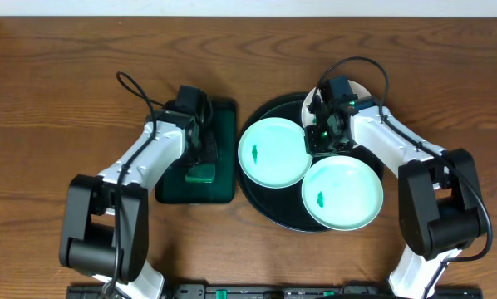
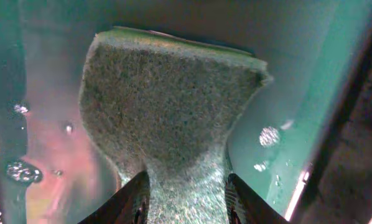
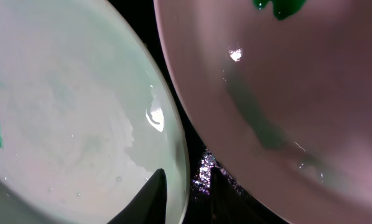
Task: Clean dirty plates on tray and stack at the side
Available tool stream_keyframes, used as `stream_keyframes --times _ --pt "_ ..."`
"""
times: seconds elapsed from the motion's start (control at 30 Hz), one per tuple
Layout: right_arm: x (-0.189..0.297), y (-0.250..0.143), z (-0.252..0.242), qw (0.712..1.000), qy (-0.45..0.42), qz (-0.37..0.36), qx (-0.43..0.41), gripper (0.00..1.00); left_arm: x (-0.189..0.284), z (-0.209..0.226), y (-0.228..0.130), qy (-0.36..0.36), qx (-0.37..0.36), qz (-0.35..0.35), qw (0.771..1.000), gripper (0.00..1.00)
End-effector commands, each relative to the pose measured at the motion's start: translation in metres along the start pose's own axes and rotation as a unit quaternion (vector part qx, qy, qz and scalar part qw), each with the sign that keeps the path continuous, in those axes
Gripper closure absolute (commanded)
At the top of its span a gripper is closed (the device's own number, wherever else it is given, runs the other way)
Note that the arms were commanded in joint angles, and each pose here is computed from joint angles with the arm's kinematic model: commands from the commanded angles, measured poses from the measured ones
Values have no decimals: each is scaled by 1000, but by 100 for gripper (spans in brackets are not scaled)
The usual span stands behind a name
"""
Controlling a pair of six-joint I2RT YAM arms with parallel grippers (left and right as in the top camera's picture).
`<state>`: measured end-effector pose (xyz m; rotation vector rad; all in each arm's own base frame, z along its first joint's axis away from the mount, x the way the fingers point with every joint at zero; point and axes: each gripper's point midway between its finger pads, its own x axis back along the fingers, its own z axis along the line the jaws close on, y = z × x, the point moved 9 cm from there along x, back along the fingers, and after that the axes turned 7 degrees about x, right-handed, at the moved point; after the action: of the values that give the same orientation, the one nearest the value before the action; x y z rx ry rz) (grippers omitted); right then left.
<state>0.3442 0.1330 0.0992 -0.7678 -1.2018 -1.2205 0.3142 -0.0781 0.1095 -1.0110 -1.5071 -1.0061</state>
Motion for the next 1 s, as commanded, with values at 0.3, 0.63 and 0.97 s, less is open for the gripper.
stream_keyframes --times 0.3,0.63,0.97 --pt "-5 -3 1 1000 -2 9 0 79 -14 4 -2 19 11 19 1000 93" --pt "-5 -3 1 1000 -2 9 1 74 57 -2 -1 -36 -2 -73 997 93" --pt "-8 -3 10 1000 0 9 13 65 122 0 -15 -82 -33 -161 983 93"
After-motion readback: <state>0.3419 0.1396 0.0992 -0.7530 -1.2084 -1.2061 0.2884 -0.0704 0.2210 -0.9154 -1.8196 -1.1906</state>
